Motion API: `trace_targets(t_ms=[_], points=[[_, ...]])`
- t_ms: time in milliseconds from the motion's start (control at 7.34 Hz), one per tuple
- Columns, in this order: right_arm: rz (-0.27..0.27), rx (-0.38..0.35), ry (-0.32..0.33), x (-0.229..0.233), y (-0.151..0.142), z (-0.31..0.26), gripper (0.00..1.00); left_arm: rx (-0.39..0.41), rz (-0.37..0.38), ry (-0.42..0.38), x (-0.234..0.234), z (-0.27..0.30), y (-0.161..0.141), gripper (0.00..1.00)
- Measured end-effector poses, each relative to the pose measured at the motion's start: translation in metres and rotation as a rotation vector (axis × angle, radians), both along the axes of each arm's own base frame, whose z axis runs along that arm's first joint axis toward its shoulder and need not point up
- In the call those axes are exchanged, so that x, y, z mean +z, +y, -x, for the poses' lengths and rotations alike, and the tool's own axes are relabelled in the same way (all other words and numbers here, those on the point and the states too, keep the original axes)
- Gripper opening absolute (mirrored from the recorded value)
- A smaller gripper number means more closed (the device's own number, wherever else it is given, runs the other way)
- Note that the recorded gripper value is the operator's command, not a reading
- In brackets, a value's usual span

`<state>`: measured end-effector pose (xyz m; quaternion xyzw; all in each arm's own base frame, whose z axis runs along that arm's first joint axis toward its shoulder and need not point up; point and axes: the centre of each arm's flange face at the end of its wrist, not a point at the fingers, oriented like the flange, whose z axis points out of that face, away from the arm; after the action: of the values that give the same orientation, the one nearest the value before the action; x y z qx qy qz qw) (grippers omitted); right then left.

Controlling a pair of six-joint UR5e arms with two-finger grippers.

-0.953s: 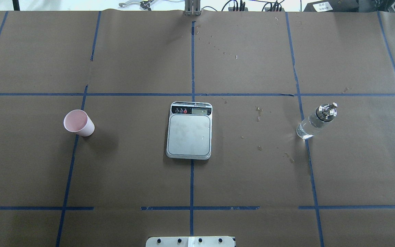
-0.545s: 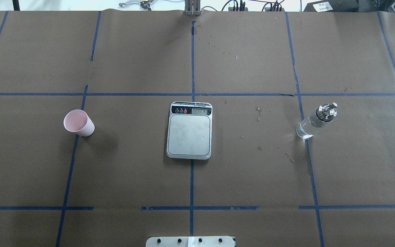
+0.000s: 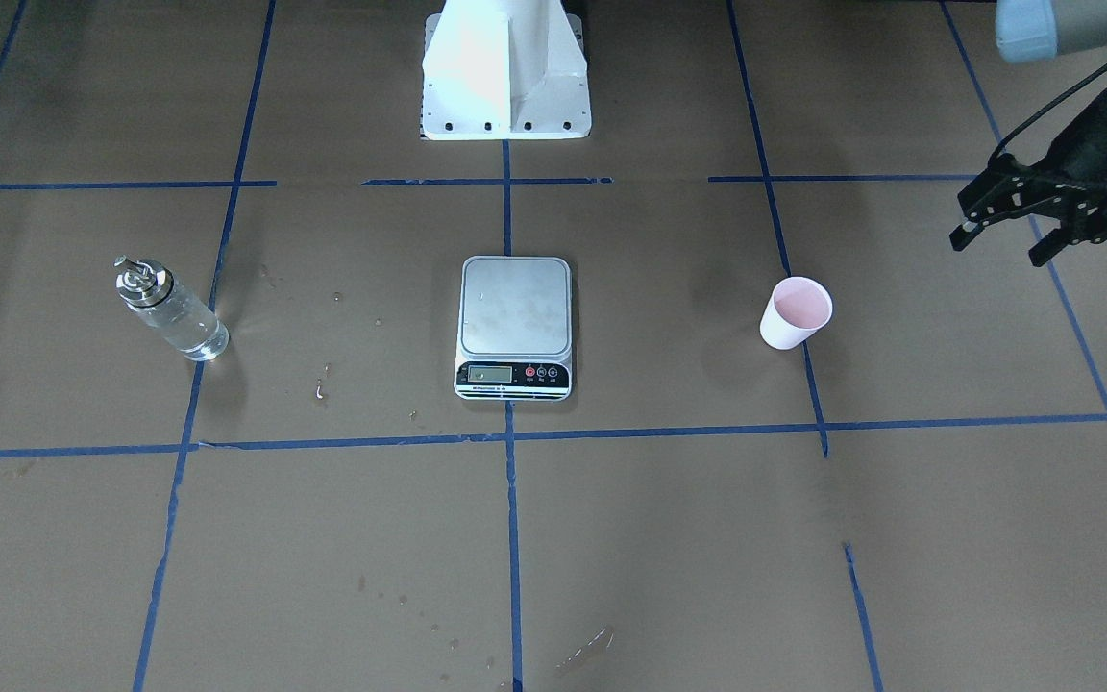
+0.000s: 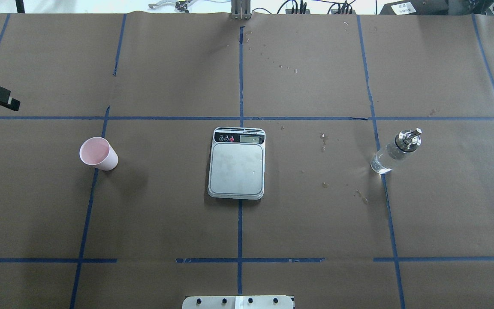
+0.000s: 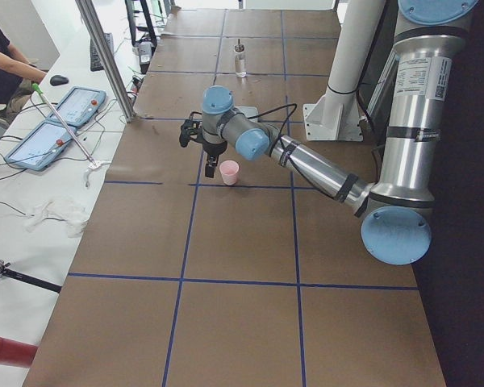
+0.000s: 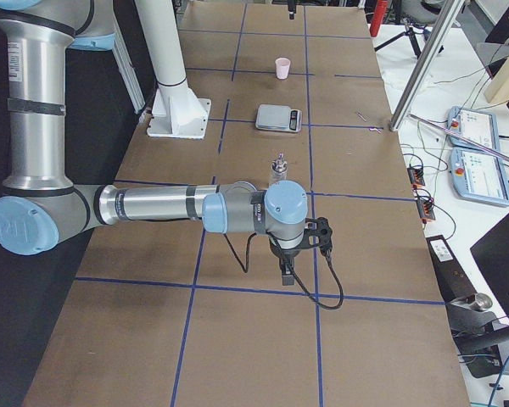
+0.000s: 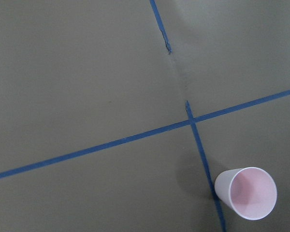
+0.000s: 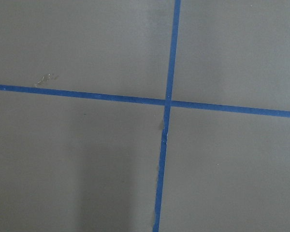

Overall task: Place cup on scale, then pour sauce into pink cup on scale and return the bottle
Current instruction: 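Reach the left gripper down to the pink cup and grasp it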

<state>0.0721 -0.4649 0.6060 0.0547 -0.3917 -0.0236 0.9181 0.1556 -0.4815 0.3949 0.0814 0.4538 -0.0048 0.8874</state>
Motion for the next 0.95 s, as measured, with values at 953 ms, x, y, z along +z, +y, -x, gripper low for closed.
trace_targets(t_ms=[953], points=[[0.007, 0.045, -0.02, -0.013, -0.009, 0.019, 1.0, -0.098, 0.215, -0.096, 0.025, -0.164, 0.023, 1.0]])
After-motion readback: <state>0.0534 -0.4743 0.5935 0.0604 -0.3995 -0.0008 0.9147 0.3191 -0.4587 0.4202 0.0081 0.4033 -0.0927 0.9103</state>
